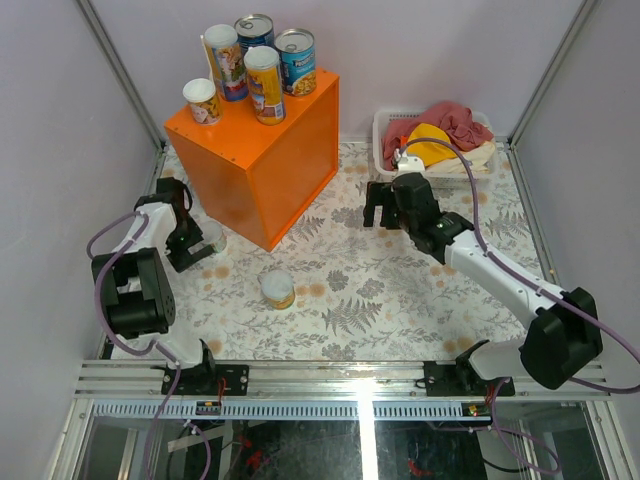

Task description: Place and organize the canned foods onto the counter

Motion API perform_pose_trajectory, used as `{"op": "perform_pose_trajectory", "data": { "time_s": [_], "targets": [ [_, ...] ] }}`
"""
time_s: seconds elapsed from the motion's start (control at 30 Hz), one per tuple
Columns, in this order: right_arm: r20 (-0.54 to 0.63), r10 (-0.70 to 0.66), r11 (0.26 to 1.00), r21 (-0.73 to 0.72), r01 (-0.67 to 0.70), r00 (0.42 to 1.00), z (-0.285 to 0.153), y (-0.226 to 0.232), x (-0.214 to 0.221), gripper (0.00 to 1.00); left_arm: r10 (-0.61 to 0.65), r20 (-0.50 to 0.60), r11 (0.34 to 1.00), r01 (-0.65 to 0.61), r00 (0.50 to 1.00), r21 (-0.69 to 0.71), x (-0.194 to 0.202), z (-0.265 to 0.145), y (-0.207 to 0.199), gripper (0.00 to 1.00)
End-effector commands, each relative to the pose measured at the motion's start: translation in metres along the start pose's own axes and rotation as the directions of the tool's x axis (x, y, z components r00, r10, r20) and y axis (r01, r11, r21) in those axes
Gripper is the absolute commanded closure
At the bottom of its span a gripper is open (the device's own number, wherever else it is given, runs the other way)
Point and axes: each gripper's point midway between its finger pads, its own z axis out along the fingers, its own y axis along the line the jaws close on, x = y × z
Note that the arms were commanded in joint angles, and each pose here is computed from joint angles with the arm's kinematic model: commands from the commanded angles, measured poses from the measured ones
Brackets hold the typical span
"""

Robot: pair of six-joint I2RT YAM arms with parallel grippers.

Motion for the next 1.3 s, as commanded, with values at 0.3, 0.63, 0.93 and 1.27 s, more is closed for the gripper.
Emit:
{"op": "perform_pose_trajectory", "data": {
  "time_s": [0.3,0.63,0.93,1.27],
  "targets": [
    [0.077,-0.005,1.000,0.001,0.005,0.997,0.007,0.007,-0.034,0.06,0.068,-0.113,0.997,-0.073,0.991,-0.033,0.030,0.014,-0.022,0.00],
    [0.070,-0.015,1.000,0.001,0.015,0.997,0.017,0.010,-0.037,0.06,0.107,-0.135,0.994,-0.111,0.985,-0.020,0.037,0.019,-0.033,0.00],
    [0.063,-0.015,1.000,-0.001,0.015,0.998,0.021,0.011,-0.036,0.06,0.154,-0.154,0.987,-0.159,0.976,-0.020,0.039,0.030,-0.025,0.10],
    [0.062,-0.008,1.000,-0.011,0.008,0.998,0.021,0.014,-0.037,0.06,0.206,-0.150,0.978,-0.207,0.967,0.007,0.035,0.029,-0.017,0.60]
  ]
}}
